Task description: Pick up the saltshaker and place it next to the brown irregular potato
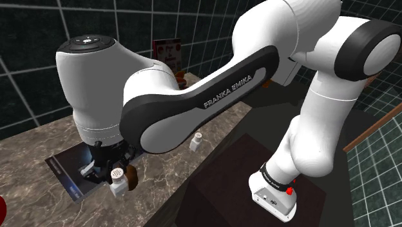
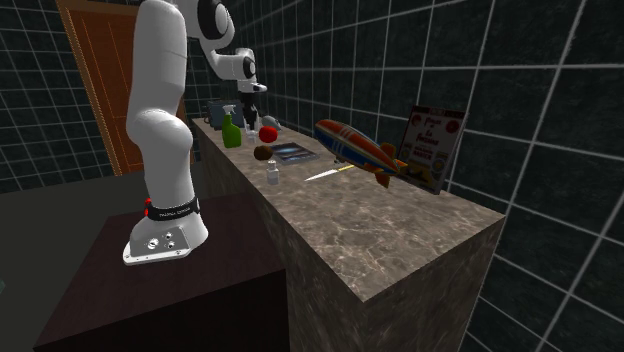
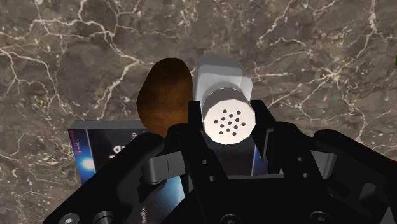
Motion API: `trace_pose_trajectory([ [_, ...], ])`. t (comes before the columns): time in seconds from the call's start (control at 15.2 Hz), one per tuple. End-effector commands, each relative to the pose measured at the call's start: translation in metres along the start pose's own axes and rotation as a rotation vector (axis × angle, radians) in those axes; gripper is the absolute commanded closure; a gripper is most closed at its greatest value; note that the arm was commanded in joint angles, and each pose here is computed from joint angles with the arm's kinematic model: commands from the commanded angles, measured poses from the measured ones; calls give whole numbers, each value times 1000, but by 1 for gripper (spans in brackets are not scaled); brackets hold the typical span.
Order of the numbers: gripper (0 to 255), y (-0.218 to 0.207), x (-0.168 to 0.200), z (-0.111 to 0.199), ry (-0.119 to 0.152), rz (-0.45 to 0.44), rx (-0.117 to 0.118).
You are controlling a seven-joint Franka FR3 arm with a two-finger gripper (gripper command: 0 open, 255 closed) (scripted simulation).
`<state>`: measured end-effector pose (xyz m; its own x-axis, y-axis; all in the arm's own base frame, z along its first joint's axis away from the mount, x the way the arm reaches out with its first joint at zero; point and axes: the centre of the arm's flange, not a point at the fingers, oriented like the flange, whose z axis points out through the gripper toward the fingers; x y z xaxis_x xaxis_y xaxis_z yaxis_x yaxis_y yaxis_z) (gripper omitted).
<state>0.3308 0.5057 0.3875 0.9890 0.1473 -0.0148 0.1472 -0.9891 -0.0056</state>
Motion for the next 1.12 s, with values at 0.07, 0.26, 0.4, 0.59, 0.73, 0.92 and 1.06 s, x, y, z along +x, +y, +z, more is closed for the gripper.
trace_pose_trajectory([
  [0.07,255,0,-1,16,0,0,0],
  [0.26,255,0,-1,32,0,0,0],
  [0.4,255,0,-1,42,0,0,0],
  [0.59,255,0,-1,58,0,0,0],
  [0.73,255,0,0,69,0,0,0],
  [0.92,255,0,0,71,0,0,0],
  [1.06,255,0,0,71,0,0,0],
])
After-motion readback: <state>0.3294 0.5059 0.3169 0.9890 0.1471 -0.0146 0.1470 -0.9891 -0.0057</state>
